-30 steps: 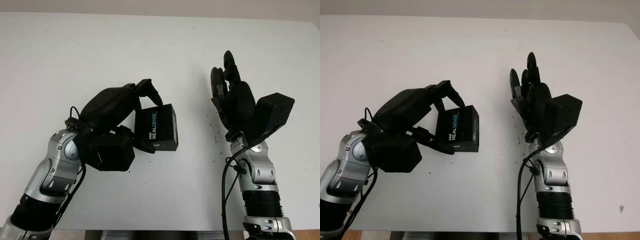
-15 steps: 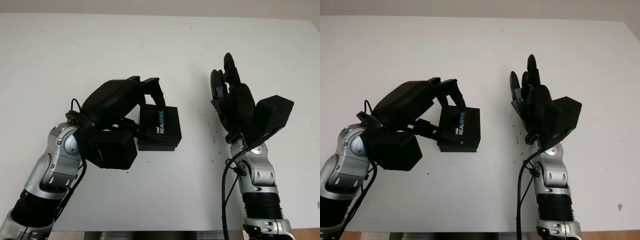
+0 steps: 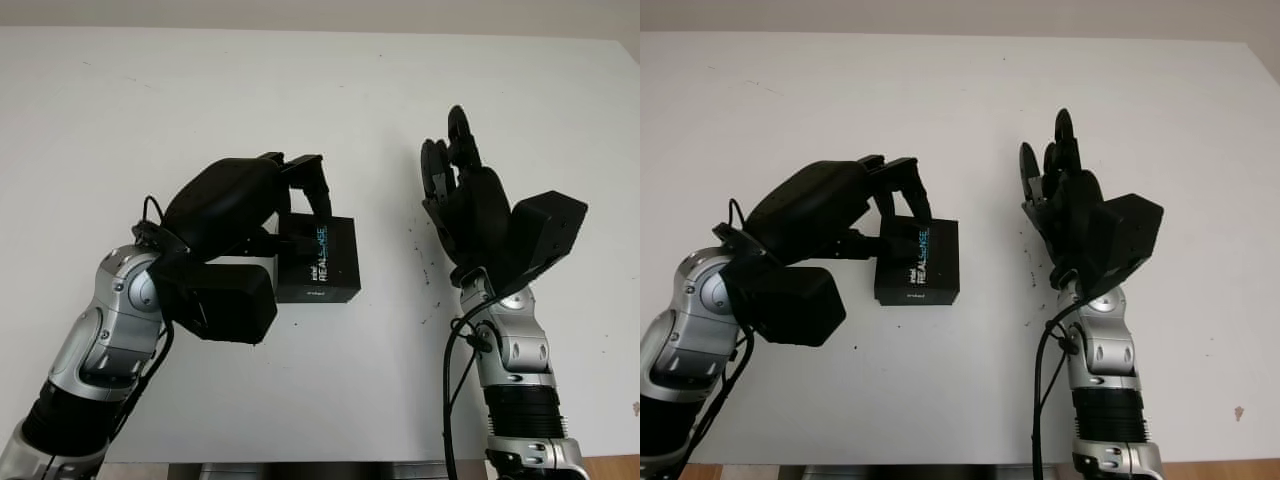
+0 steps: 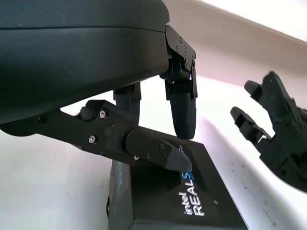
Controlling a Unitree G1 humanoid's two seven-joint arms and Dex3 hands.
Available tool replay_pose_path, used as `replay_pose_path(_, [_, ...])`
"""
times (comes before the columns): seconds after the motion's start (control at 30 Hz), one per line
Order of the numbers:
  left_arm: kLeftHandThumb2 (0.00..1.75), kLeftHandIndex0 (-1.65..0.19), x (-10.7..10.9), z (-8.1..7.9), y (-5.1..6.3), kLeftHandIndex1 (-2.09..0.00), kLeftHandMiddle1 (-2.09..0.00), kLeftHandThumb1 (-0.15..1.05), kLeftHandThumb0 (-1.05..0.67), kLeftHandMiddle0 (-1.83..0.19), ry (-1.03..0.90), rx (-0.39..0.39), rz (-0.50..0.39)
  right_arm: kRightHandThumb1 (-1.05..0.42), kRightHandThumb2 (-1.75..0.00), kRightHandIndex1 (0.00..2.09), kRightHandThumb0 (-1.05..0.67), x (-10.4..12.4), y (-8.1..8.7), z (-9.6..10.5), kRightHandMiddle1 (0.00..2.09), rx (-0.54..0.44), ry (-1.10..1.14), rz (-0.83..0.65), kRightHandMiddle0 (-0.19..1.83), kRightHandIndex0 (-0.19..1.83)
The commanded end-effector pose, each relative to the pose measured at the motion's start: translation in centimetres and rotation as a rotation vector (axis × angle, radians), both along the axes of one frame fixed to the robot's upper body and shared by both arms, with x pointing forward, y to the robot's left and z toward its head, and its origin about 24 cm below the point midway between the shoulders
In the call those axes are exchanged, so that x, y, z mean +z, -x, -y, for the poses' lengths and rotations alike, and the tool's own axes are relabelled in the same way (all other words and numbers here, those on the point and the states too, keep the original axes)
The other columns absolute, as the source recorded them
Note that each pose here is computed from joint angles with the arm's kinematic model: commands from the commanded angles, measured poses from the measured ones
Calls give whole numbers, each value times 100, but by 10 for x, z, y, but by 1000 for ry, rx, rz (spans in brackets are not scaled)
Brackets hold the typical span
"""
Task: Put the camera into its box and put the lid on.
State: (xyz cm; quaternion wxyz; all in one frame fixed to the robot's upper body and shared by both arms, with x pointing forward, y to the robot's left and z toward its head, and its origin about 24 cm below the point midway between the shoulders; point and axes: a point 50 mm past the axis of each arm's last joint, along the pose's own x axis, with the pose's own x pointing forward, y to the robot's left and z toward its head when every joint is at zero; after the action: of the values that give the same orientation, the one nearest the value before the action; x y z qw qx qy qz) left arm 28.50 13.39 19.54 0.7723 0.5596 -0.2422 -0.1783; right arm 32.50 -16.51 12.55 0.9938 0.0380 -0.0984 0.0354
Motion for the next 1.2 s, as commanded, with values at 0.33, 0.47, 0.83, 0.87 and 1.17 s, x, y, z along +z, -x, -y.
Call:
replay_pose_path(0.33, [5,-19,-7,-3,4,-36,-10,103,-44,-28,-122,46,-9,-105,-43,5,-65,4,0,3,5,-1,3,11,-7,-14])
replay_pose_path(0.47, [7,-21,-11,-6,3,-28,-7,105,-46,-28,-157,64,5,-105,-43,5,-65,5,0,4,5,4,9,15,-8,-14])
replay_pose_path(0.83, [9,-16,-13,-13,-1,-17,-1,105,-48,-14,-42,125,5,-105,-45,5,-66,7,0,7,5,13,27,23,-9,-15])
replay_pose_path(0.87, [9,-15,-13,-14,-2,-16,-1,105,-48,-12,-17,130,10,-105,-45,5,-66,7,0,7,5,12,30,27,-9,-15])
replay_pose_path(1.17, [8,-8,-32,-24,-11,-9,-1,104,-51,0,116,204,-91,-105,-48,5,-67,12,2,6,5,16,52,71,-9,-15])
